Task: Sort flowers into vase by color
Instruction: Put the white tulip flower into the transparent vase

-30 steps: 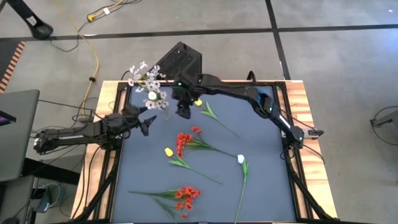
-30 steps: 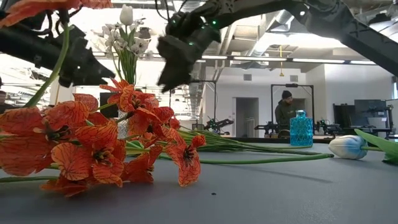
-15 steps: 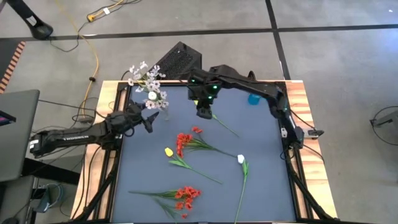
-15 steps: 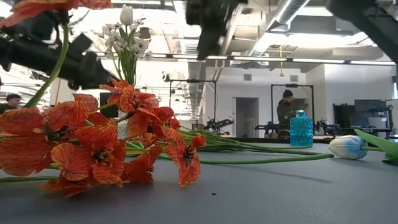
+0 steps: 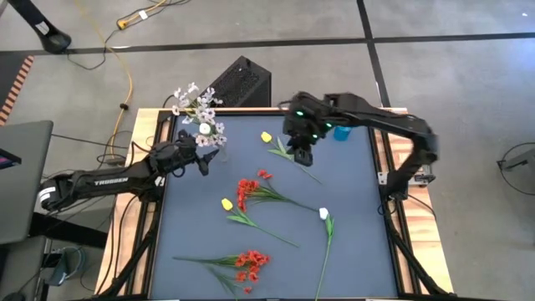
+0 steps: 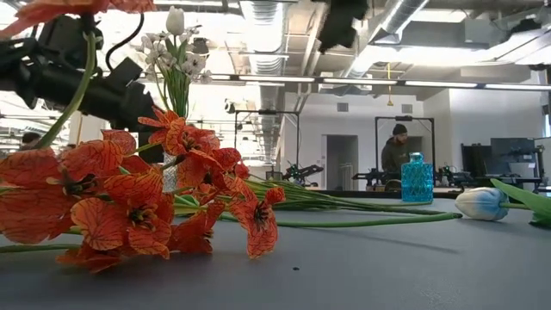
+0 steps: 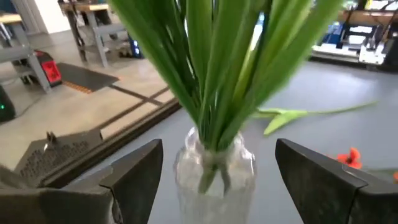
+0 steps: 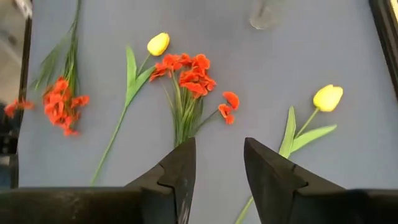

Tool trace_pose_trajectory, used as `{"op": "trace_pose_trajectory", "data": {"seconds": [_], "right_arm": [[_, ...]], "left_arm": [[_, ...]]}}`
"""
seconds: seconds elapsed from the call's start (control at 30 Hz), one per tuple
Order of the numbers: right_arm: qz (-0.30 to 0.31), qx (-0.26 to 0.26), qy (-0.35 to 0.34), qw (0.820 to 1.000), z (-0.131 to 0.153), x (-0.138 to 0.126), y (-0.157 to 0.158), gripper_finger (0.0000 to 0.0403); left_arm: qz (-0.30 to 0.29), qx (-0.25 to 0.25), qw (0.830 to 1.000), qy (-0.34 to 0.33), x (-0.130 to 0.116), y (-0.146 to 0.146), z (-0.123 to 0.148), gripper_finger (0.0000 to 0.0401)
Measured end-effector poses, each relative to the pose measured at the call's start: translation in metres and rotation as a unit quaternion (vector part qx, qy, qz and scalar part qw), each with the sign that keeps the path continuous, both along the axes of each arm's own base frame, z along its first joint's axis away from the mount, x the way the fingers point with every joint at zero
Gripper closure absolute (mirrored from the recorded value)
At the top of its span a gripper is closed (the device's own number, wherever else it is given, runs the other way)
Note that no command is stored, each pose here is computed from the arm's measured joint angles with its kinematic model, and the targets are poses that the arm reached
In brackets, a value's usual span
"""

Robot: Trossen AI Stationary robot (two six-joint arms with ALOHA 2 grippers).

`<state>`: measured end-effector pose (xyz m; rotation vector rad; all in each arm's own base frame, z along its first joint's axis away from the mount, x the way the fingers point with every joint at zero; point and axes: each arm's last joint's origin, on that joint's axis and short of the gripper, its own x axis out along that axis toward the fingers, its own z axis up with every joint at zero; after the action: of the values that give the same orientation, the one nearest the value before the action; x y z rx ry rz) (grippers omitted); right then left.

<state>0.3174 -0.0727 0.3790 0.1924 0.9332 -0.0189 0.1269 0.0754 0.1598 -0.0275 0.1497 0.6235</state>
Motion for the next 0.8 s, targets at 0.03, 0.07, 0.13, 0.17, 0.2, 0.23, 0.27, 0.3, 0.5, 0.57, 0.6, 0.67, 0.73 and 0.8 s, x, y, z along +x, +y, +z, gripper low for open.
{"op": "trace_pose_trajectory", "data": {"seconds": [0.03,0.07,0.13,0.17,0.2,0.23,0.27,0.3,0.5,0.57,0.6,0.67,0.73,0.8], "right_arm": [[-0.013,0.007,-0.011,1.000,-0.006,-0.008,0.003,0.0243],[-0.027,0.016,-0.023,0.999,-0.012,-0.015,0.006,0.0243],[-0.049,0.038,-0.036,0.997,-0.025,-0.028,0.014,0.0243],[-0.058,0.049,-0.042,0.996,-0.031,-0.033,0.019,0.0243],[-0.065,0.061,-0.049,0.995,-0.035,-0.038,0.024,0.0243],[-0.073,0.075,-0.054,0.993,-0.039,-0.042,0.030,0.0243],[-0.079,0.087,-0.058,0.991,-0.041,-0.047,0.037,0.0243],[-0.085,0.094,-0.060,0.990,-0.042,-0.051,0.043,0.0243],[-0.107,0.087,-0.058,0.989,-0.044,-0.063,0.078,0.0243],[-0.111,0.088,-0.061,0.988,-0.043,-0.064,0.085,0.0243],[-0.112,0.088,-0.060,0.988,-0.043,-0.064,0.088,0.0243],[-0.114,0.086,-0.059,0.988,-0.044,-0.064,0.093,0.0244],[-0.114,0.081,-0.053,0.989,-0.045,-0.064,0.097,0.0244],[-0.111,0.080,-0.051,0.989,-0.046,-0.063,0.101,0.0244]], "left_arm": [[0.001,0.003,1.000,-0.005,0.001,0.001,0.001,0.0101],[0.003,0.004,1.000,-0.006,0.002,0.002,0.000,0.0101],[0.004,0.002,1.000,-0.004,0.004,0.005,-0.002,0.0101],[0.001,-0.004,1.000,0.000,0.005,0.006,-0.002,0.0101],[-0.005,-0.010,1.000,0.004,0.007,0.007,-0.003,0.0101],[-0.011,-0.015,1.000,0.007,0.009,0.008,-0.003,0.0101],[-0.014,-0.018,1.000,0.010,0.011,0.009,-0.003,0.0101],[-0.016,-0.018,1.000,0.012,0.013,0.010,-0.001,0.0101],[-0.016,-0.014,0.999,0.028,0.023,0.016,0.003,0.0101],[-0.015,-0.017,0.999,0.032,0.024,0.017,0.002,0.0105],[-0.015,-0.019,0.999,0.033,0.025,0.017,0.002,0.0108],[-0.014,-0.024,0.999,0.032,0.025,0.017,0.001,0.0121],[-0.013,-0.029,0.999,0.029,0.025,0.017,0.001,0.0140],[-0.013,-0.028,0.999,0.027,0.025,0.017,0.002,0.0164]]}}
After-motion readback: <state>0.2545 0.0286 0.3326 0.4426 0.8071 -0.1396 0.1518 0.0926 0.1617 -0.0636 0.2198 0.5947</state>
